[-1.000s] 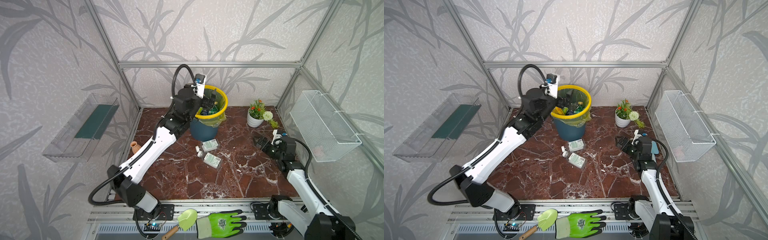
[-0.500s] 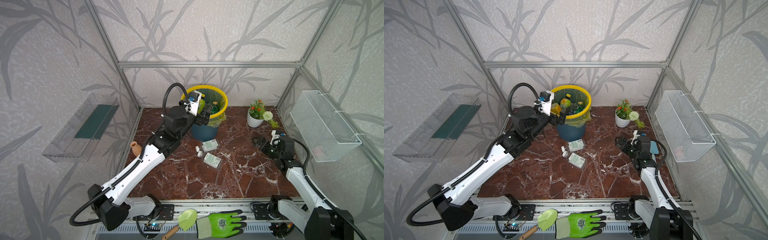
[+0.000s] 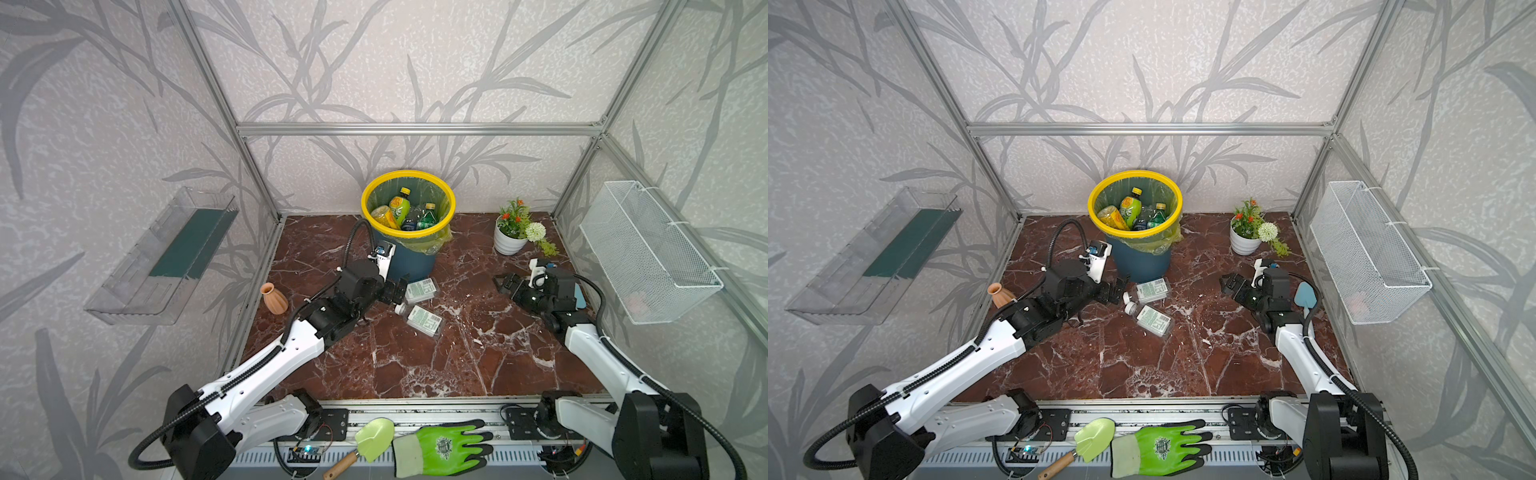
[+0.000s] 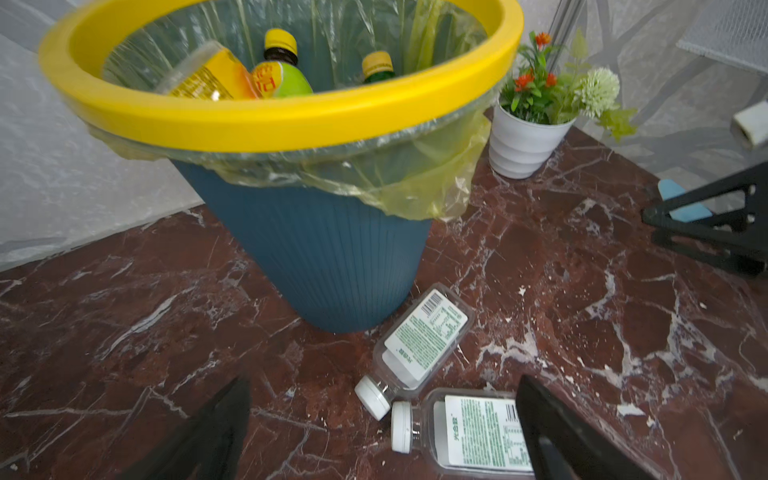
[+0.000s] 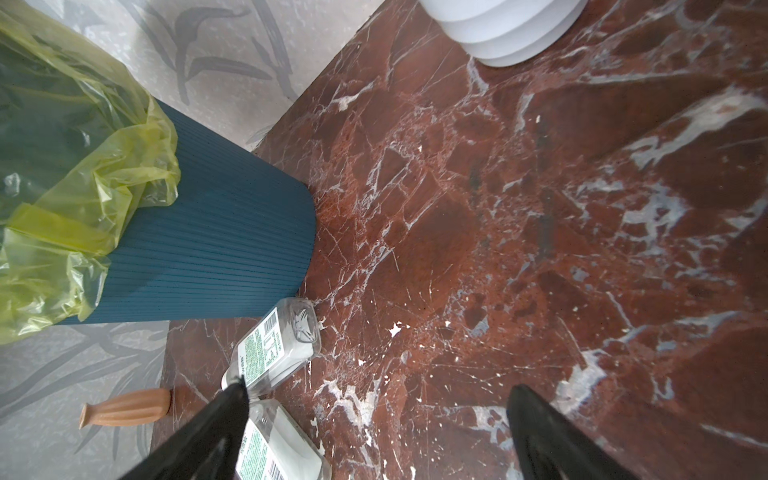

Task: Throw the plastic bottles in the bin
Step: 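Move the left gripper down to the clear white-cap green-label bottles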

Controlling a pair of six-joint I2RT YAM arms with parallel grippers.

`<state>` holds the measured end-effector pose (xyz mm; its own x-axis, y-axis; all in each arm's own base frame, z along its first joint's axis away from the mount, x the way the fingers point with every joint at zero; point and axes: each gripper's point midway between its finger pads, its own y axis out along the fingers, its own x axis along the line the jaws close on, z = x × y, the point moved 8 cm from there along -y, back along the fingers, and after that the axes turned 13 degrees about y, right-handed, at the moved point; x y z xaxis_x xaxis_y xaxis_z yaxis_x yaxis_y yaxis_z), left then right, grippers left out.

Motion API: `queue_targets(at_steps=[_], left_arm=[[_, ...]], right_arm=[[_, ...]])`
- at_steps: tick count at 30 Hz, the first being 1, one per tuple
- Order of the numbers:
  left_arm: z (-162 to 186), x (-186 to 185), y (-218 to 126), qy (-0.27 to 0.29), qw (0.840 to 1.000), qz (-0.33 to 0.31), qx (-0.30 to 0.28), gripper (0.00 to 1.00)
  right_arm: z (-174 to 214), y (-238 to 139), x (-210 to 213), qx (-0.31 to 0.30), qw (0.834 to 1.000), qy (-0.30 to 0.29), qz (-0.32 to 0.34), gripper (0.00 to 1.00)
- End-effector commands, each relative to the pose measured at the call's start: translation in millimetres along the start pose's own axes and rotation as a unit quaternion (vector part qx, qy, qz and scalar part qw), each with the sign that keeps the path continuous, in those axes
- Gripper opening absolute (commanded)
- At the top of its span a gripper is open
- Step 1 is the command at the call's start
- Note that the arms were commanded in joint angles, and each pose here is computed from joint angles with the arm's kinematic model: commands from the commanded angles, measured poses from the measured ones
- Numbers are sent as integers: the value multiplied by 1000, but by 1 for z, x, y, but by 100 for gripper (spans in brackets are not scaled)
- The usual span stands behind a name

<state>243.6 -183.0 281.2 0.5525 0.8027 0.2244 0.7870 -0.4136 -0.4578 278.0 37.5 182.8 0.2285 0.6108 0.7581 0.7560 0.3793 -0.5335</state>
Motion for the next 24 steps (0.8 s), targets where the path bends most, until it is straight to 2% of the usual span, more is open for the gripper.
queue_targets(at_steps=[1,5,11,19,24], left_arm=[[17,-22,10,96,991,52,73,99],[25,-47,27,199,968,105,112,98],[39,-76,61,293,927,186,144,93],[54,-104,89,355,872,279,191,88],[68,-116,104,376,850,302,214,87]], right_arm=[[-7,2,13,-11,1000,-16,-17,97],[-5,4,12,-9,1000,-15,-13,97],[-4,1,9,-15,1000,-23,-1,97],[-2,1,3,-13,999,-34,13,98],[-2,3,1,-10,999,-39,19,99]])
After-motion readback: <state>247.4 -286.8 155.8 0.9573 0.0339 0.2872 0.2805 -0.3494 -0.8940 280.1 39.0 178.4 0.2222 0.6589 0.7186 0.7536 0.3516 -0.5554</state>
